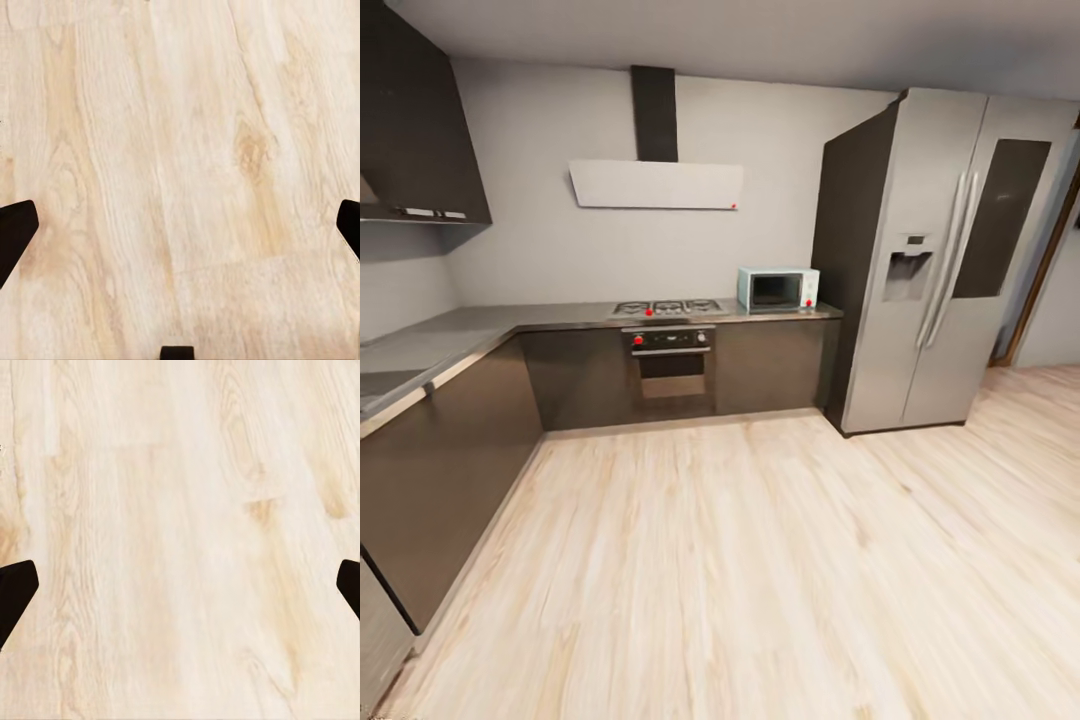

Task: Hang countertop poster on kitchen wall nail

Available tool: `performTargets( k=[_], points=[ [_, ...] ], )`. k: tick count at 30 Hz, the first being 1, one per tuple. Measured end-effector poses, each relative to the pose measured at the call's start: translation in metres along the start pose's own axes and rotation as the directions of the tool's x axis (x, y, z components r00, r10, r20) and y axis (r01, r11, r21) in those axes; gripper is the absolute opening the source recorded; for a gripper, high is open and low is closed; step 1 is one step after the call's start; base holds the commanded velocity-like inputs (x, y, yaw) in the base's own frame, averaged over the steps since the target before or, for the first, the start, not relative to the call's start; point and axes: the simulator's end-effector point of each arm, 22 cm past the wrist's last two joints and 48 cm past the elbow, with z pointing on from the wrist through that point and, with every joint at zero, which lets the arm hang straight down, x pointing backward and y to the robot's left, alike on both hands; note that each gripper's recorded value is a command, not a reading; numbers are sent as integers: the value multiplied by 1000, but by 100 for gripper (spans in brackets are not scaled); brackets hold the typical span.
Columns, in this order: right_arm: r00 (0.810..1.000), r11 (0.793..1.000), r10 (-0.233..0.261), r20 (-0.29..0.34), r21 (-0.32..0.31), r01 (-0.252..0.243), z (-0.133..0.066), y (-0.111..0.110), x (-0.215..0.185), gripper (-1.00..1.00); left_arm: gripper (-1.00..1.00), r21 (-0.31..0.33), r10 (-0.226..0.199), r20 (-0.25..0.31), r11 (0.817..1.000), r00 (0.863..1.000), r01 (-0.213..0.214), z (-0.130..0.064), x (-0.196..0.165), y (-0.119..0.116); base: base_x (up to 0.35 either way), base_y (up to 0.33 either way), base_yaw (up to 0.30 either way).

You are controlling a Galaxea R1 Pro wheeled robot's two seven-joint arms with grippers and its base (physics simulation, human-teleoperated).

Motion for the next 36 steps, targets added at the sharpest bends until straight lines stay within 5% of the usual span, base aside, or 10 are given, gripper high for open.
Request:
performTargets(
  k=[16,36],
  points=[
    [997,1000,-1,78,0,1,-1,0,-17,100,100,0,-1,-2,1000,1000,1,0,1,0,280,-188,289],
    [997,1000,-1,78,-1,1,-1,1,-17,100,100,0,-2,-34,1000,999,2,0,17,-1,36,-28,287]
  ],
)
